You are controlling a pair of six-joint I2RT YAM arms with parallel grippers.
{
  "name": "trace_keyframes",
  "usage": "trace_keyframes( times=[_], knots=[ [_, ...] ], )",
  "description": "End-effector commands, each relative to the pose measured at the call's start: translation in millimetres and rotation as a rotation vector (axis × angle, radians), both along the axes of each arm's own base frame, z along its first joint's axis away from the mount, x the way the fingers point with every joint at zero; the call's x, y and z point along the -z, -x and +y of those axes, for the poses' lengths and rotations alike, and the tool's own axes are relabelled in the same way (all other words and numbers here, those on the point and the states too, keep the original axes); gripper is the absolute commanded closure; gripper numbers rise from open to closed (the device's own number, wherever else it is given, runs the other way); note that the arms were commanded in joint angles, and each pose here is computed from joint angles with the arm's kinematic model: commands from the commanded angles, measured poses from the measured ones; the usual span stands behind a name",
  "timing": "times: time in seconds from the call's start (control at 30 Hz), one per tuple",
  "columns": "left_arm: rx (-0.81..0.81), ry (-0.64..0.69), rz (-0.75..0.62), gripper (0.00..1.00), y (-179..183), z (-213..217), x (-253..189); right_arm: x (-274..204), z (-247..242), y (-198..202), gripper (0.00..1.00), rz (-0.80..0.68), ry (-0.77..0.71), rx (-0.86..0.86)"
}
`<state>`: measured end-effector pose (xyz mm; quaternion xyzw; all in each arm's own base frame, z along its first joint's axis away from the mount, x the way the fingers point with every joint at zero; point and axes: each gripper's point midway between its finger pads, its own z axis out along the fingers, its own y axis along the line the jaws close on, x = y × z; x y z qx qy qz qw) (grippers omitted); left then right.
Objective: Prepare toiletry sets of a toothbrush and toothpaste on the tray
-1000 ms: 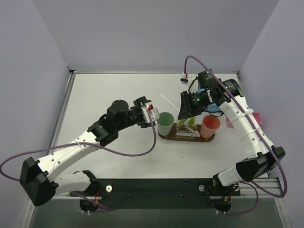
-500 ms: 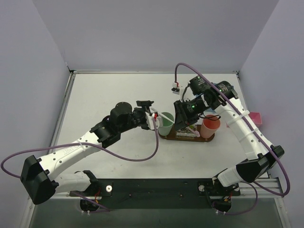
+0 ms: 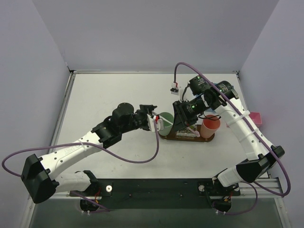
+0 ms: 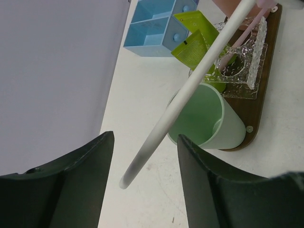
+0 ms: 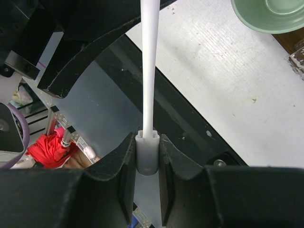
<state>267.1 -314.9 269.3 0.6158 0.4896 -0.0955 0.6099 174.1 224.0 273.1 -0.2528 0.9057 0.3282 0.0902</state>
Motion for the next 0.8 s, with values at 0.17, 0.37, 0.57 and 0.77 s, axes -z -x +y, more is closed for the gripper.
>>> trace_keyframes(
  times=[0.17, 0.37, 0.57, 0.77],
  knots=[
    [0.051, 0.044, 0.036, 0.5, 13, -12, -5, -14, 1, 15, 1.0, 0.01, -0.036, -0.029],
    [0.093, 0.063, 0.047, 0.66, 30, -17, -4, -20, 4, 16, 1.0, 0.008, -0.062, -0.034],
    [0.114, 0.081, 0.08, 0.83, 42, -17, -2, -24, 5, 16, 1.0, 0.007, -0.075, -0.032],
    [0.098, 0.113, 0.196, 1.0, 48, -18, 5, -25, 5, 13, 0.87, -0.013, -0.073, -0.024]
  ],
)
